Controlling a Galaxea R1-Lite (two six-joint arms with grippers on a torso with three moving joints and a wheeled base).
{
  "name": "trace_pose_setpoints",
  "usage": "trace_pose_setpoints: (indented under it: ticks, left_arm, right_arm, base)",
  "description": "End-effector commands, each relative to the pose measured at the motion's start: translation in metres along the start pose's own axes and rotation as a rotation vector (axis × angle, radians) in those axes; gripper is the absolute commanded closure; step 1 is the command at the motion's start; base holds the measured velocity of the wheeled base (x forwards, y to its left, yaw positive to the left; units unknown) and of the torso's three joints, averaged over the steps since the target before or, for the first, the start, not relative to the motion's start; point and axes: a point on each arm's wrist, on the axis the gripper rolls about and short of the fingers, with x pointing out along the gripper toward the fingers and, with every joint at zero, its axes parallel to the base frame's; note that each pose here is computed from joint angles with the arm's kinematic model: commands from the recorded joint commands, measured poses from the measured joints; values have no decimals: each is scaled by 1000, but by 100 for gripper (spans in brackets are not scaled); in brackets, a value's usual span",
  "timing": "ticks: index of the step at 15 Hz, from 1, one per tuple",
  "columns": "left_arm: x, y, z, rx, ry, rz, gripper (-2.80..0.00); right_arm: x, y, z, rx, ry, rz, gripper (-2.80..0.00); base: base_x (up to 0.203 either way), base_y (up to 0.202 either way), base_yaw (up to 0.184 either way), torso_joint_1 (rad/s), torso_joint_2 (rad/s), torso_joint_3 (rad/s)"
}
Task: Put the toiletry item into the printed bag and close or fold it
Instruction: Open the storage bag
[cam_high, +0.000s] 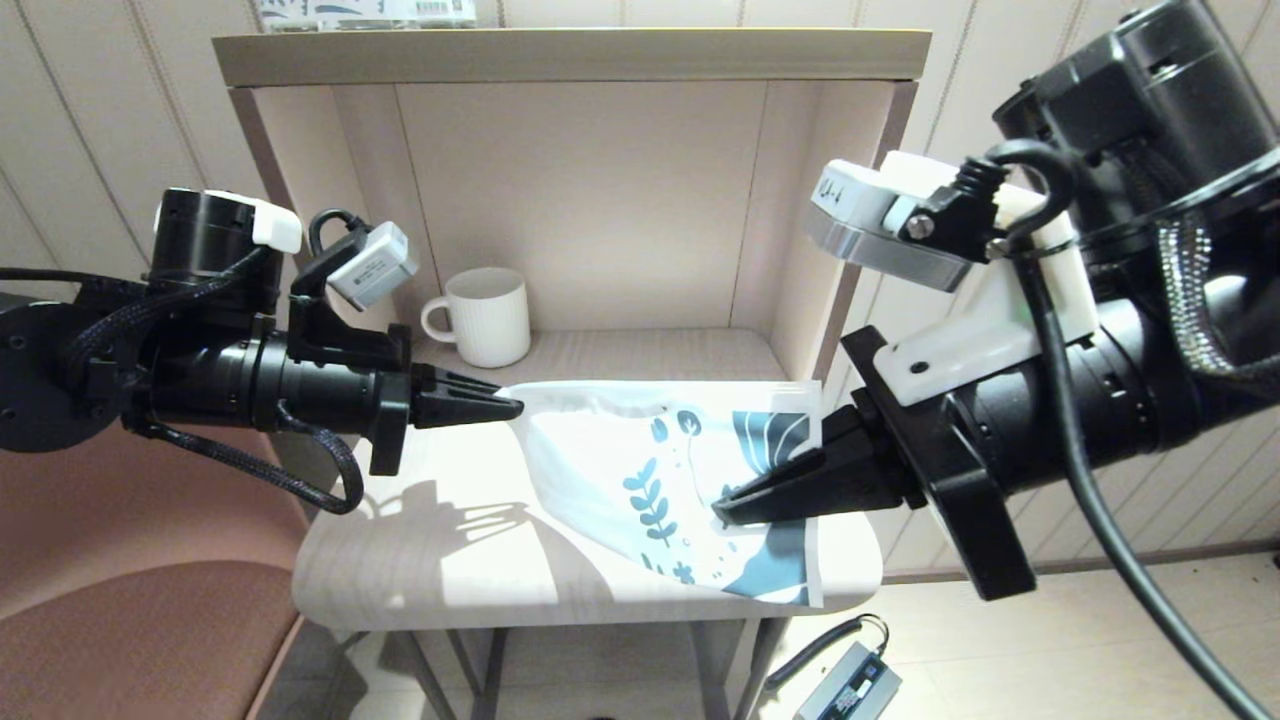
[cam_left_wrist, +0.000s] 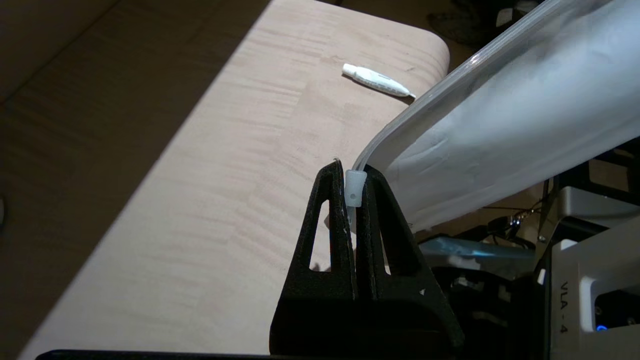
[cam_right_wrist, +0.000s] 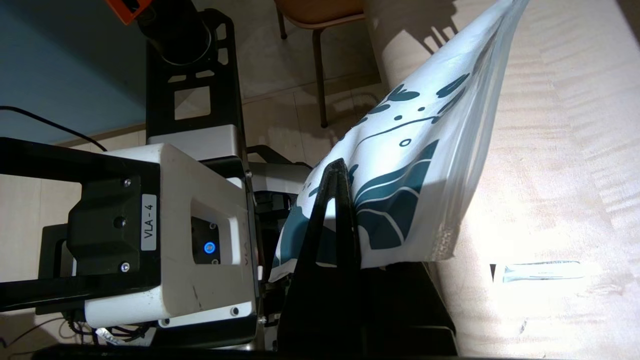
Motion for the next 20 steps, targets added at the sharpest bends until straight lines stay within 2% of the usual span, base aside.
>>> trace_pose_setpoints:
  ticks: [1, 8, 9, 15, 20]
  left_arm:
    - [-1, -1, 2, 8, -6, -5, 0]
    - [2, 0, -2, 22, 3, -9, 0]
    - [2, 0, -4, 41, 5, -12, -280]
    - [-2, -1, 1, 69, -7, -5, -280]
    - [-22, 17, -7, 28, -23, 43, -280]
  right_arm:
    - [4, -1, -1, 2, 6, 9, 0]
    - [4, -2, -2, 3, 9, 14, 0]
    - [4, -1, -1, 0, 5, 13, 0]
    - [5, -2, -1, 2, 6, 16, 0]
    - [3, 0, 2, -3, -18, 41, 0]
  base:
    - [0, 0, 0, 0, 0, 0]
    - [0, 0, 0, 0, 0, 0]
    - [0, 0, 0, 0, 0, 0]
    - [0, 0, 0, 0, 0, 0]
    - [0, 0, 0, 0, 0, 0]
